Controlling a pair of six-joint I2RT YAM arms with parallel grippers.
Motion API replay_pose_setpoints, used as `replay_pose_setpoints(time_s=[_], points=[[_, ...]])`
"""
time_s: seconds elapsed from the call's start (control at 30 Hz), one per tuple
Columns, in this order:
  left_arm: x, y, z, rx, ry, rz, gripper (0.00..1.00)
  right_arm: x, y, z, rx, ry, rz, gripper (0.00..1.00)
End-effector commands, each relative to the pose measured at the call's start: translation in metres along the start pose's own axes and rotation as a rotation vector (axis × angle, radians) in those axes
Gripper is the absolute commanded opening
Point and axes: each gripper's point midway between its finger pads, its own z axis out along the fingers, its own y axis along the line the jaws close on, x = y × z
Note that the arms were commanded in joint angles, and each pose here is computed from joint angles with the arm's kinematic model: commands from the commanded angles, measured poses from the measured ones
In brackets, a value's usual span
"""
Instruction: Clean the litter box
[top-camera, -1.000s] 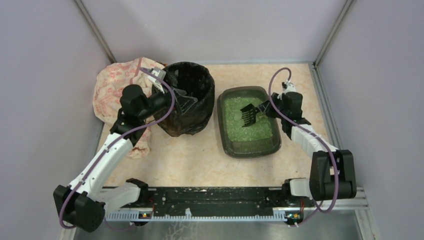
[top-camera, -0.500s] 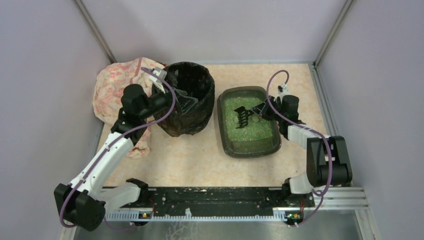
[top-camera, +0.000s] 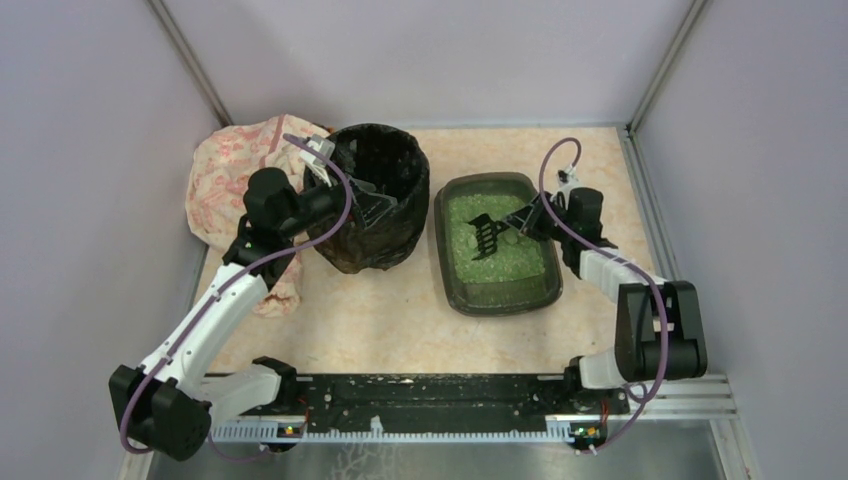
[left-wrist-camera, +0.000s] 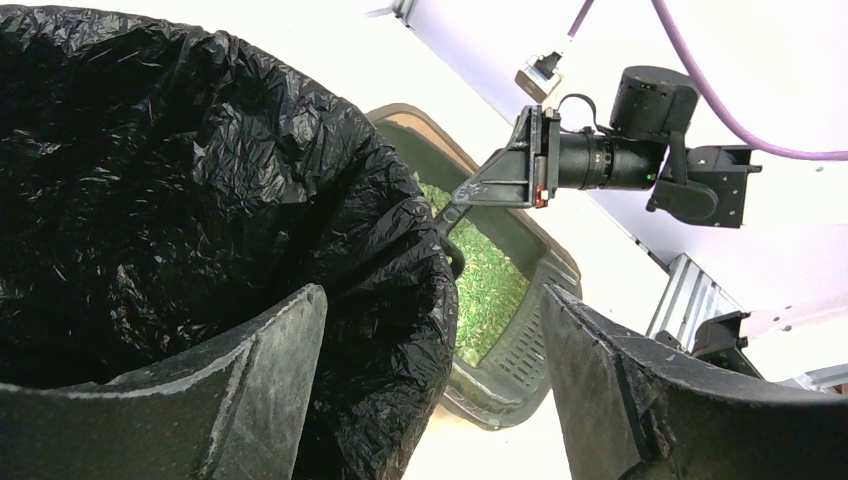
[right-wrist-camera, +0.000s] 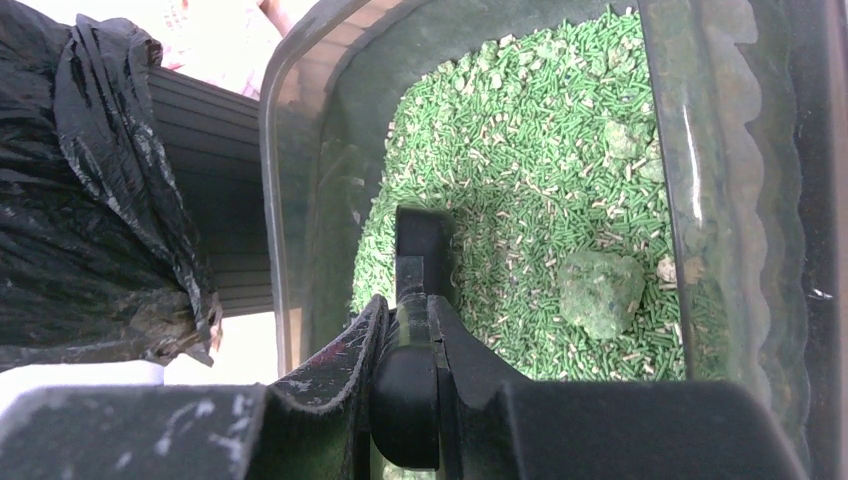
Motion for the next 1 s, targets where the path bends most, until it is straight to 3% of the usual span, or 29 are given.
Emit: replay_pose_setpoints(time_s=[0.0, 0.97], points=[[-0.02, -0.009, -0.001, 0.032, -0.045, 0.035, 0.84, -0.035, 0.042, -0.019, -0.123, -0.065, -0.051, 0.0], [-0.016, -0.009, 0.002, 0.044, -0.033, 0.023, 0.84, -0.069, 0.013, -0.076, -0.27, -0.198, 0.144, 0.0]])
